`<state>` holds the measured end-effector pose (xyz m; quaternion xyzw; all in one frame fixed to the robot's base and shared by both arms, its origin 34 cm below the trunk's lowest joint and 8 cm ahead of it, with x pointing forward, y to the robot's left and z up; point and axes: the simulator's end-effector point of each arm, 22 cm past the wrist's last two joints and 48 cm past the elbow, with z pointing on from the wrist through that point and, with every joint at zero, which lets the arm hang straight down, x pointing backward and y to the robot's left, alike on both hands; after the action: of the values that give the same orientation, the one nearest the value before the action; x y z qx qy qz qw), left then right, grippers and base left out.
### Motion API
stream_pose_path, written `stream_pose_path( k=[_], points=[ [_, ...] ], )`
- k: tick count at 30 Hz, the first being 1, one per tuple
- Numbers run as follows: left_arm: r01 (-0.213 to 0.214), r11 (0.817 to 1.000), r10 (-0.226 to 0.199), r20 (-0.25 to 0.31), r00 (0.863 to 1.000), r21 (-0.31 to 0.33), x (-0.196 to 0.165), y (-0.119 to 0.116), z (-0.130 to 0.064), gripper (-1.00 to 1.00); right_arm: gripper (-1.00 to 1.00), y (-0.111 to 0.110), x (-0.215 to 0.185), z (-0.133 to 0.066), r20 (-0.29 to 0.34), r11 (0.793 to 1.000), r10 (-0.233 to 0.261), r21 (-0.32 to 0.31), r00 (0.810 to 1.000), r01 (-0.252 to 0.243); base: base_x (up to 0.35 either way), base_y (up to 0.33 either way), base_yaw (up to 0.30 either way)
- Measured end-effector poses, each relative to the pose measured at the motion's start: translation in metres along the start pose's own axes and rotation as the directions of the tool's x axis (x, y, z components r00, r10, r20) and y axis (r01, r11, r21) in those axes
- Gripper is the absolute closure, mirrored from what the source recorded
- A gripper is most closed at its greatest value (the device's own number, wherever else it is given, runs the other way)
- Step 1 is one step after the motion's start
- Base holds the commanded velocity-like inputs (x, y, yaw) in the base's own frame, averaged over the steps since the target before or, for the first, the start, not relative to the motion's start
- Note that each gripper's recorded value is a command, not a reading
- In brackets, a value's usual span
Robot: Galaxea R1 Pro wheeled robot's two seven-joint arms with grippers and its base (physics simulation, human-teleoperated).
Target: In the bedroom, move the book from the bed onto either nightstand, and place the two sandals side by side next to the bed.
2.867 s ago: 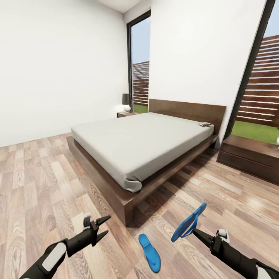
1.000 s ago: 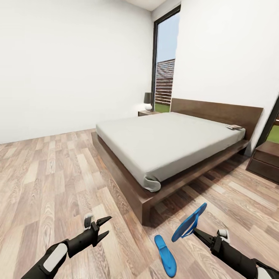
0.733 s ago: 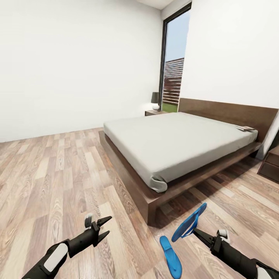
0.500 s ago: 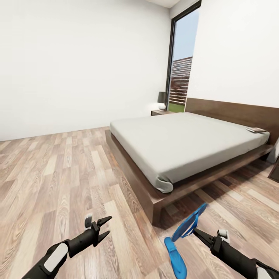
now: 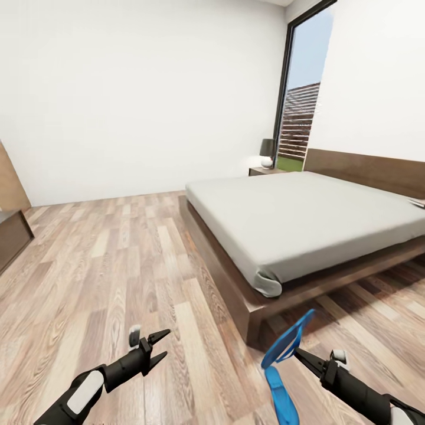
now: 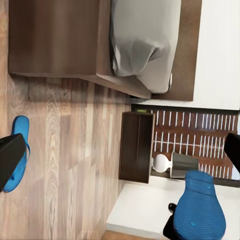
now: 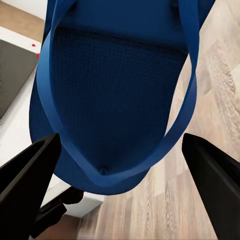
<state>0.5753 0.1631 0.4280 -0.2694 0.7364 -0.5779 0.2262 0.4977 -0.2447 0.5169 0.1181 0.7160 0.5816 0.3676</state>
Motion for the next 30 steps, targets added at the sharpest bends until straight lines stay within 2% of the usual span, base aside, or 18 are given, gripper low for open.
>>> stream_pose_path(
  k=[4,15,19,20,23,27,30],
  points=[
    [0.001,1.0,-0.001,0.0,1.0,0.0,0.0,0.0,0.0,-1.0,1.0,-0.001,0.0,0.0,0.0,1.0,0.001,0.002,1.0,-0.001,0.0,0.0,0.052],
    [0.004,1.0,-0.004,-0.004,1.0,-0.003,0.003,0.001,0.002,-1.0,1.0,-0.019,-0.001,0.0,0.003,0.996,0.0,0.086,1.0,0.0,0.0,0.0,0.004],
    [0.005,1.0,-0.005,-0.006,1.0,-0.01,0.003,0.002,0.003,-1.0,1.0,-0.034,0.0,-0.002,-0.004,0.987,-0.001,0.158,1.0,0.002,0.0,0.0,0.0],
    [0.008,1.0,-0.008,-0.005,1.0,-0.019,0.002,0.004,0.002,-1.0,1.0,-0.041,0.0,-0.003,-0.007,0.981,-0.004,0.192,1.0,0.005,0.0,0.0,0.0],
    [0.01,0.999,-0.01,-0.001,1.0,-0.037,0.0,0.008,0.001,-1.0,1.0,-0.049,-0.002,-0.003,-0.007,0.972,-0.007,0.234,1.0,0.009,0.0,0.0,0.0],
    [0.012,0.998,-0.012,0.002,1.0,-0.061,-0.001,0.013,-0.001,-1.0,1.0,-0.054,-0.008,0.004,-0.027,0.958,-0.017,0.286,0.999,0.024,0.0,0.0,0.0],
    [0.014,0.998,-0.014,0.002,1.0,-0.067,-0.001,0.014,0.0,-1.0,1.0,-0.054,-0.012,0.016,-0.076,0.942,-0.015,0.333,0.997,0.039,0.0,0.0,0.0]
  ],
)
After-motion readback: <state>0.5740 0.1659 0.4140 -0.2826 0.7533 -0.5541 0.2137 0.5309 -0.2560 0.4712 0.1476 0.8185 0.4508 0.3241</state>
